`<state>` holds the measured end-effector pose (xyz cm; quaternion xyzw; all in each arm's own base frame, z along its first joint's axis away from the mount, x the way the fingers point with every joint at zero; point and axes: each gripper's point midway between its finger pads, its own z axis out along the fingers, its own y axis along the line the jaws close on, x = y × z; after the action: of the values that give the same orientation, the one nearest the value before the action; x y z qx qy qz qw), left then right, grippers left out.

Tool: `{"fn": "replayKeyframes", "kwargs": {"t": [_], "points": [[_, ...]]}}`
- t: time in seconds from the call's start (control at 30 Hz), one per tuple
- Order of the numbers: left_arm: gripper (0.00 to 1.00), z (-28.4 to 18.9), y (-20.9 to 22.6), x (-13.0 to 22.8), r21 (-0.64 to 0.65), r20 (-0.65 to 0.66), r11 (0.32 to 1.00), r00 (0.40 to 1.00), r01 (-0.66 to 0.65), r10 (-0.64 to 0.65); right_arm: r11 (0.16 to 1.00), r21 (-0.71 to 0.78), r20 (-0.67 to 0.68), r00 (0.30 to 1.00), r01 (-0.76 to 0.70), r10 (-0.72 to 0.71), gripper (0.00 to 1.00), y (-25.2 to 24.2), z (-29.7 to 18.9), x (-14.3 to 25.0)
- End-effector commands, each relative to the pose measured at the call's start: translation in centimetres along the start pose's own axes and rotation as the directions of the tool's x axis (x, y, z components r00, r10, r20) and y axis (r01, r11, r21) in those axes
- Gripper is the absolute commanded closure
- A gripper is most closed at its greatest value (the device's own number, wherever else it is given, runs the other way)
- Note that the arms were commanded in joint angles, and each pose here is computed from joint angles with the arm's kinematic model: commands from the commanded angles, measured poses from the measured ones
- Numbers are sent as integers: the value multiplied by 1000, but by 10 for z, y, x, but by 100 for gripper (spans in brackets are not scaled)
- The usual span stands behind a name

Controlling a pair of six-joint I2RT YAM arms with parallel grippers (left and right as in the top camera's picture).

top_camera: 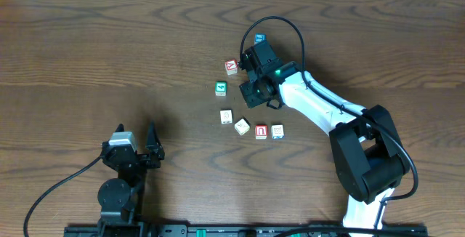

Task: Lift 5 blocks
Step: 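Lower the right gripper and grasp the green '3' block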

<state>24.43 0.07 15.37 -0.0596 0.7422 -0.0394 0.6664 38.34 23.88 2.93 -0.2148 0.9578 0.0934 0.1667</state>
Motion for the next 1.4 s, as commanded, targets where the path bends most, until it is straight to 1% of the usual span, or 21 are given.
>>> {"fn": "replayKeyframes", "kwargs": {"t": [0.0, 0.67, 1.37], "points": [[27, 1, 5, 17, -18, -47, 1000, 999, 2, -3, 1000, 8, 14, 1000, 4, -4, 52, -2, -1, -6], [27, 1, 5, 17, -18, -47, 1000, 999, 2, -3, 1000, 8, 4, 1000, 3, -3, 56, -3, 6, -4], [26, 1, 5, 17, -18, -47, 1000, 999, 2, -3, 1000, 8, 7, 1000, 4, -4, 55, -3, 6, -4]]}}
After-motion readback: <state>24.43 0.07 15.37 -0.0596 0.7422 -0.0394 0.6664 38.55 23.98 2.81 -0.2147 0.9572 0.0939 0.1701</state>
